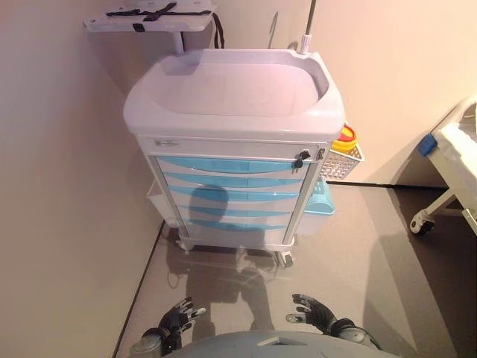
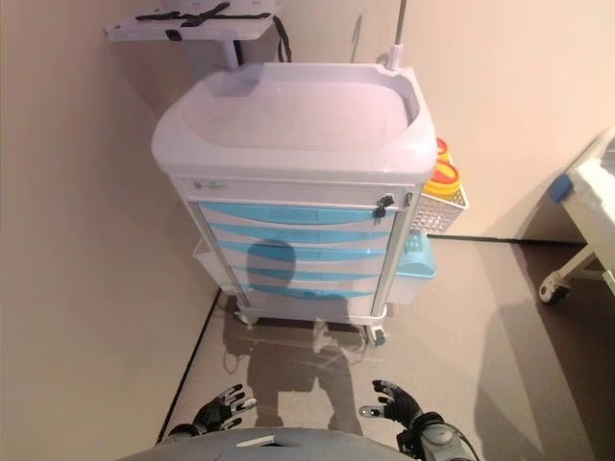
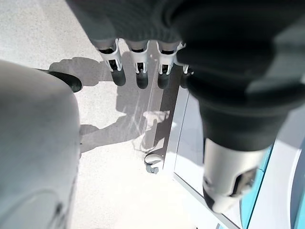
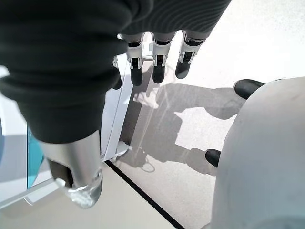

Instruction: Open the drawer and pick up the medicine

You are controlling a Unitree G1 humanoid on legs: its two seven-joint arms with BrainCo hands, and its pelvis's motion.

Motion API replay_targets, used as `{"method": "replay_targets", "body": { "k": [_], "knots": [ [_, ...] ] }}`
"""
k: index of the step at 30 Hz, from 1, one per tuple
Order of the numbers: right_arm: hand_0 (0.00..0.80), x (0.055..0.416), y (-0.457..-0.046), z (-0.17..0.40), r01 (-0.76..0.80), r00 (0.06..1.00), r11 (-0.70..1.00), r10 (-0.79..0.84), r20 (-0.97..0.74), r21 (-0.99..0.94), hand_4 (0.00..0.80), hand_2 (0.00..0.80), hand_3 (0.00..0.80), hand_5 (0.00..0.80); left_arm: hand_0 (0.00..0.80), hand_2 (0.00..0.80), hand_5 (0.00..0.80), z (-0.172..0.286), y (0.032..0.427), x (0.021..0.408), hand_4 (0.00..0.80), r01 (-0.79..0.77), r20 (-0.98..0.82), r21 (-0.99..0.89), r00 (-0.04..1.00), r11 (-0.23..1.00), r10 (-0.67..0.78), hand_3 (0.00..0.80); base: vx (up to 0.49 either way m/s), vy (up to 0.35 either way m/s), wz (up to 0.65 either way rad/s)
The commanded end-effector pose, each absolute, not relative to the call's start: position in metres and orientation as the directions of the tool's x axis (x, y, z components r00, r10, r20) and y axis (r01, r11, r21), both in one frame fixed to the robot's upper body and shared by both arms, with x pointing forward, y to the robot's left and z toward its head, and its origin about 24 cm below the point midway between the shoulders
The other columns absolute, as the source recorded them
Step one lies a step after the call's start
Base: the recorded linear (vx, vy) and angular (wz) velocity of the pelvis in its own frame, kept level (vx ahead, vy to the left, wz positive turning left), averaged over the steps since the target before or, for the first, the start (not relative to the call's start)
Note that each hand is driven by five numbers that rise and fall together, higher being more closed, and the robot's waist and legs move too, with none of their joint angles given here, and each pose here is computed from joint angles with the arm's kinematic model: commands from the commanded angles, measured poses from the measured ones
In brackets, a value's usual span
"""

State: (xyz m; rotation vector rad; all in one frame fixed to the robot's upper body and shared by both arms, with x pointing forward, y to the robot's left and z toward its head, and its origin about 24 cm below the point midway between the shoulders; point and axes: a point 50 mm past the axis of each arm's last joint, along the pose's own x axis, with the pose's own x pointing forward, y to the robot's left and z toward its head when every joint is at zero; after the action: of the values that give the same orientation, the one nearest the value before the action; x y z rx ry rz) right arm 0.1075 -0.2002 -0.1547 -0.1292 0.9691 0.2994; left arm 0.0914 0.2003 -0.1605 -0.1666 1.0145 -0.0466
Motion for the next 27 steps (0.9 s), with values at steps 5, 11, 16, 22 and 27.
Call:
{"method": "replay_targets", "body": {
  "k": [5,11,16,22,27],
  "knots": [
    [0.000,0.122,-0.197,-0.152,-0.293,0.564,0.956,0.186,-0.804,0.016,0.000,0.000,0.000,0.000,0.000,0.000,0.000,-0.162,0.194,0.097,0.000,-0.073,-0.838,-0.201,0.529,0.977,-0.133,0.000,0.000,0.000,0.00],
    [0.000,0.125,-0.200,-0.151,-0.278,0.575,0.961,0.164,-0.802,-0.003,0.000,0.000,0.000,0.000,0.000,0.000,0.000,-0.161,0.195,0.097,0.000,-0.089,-0.829,-0.225,0.542,0.970,-0.142,0.000,0.000,0.000,0.00],
    [0.000,0.118,-0.201,-0.155,-0.250,0.529,0.968,0.156,-0.834,0.023,0.000,0.000,0.000,0.000,0.000,0.000,0.000,-0.161,0.195,0.097,0.000,-0.157,-0.824,-0.247,0.554,0.956,-0.122,0.000,0.046,0.000,0.00],
    [0.000,0.109,-0.205,-0.159,-0.201,0.473,0.978,0.138,-0.870,0.046,0.000,0.000,0.000,0.000,0.000,0.000,0.000,-0.156,0.201,0.106,0.000,-0.191,-0.778,-0.281,0.619,0.940,-0.107,0.000,0.085,0.023,0.00],
    [0.000,0.104,-0.209,-0.159,-0.183,0.472,0.983,0.117,-0.874,0.033,0.000,0.000,0.000,0.000,0.000,0.000,0.000,-0.149,0.206,0.122,0.000,-0.222,-0.713,-0.331,0.695,0.917,-0.089,0.000,0.102,0.037,-0.03]
  ]
}}
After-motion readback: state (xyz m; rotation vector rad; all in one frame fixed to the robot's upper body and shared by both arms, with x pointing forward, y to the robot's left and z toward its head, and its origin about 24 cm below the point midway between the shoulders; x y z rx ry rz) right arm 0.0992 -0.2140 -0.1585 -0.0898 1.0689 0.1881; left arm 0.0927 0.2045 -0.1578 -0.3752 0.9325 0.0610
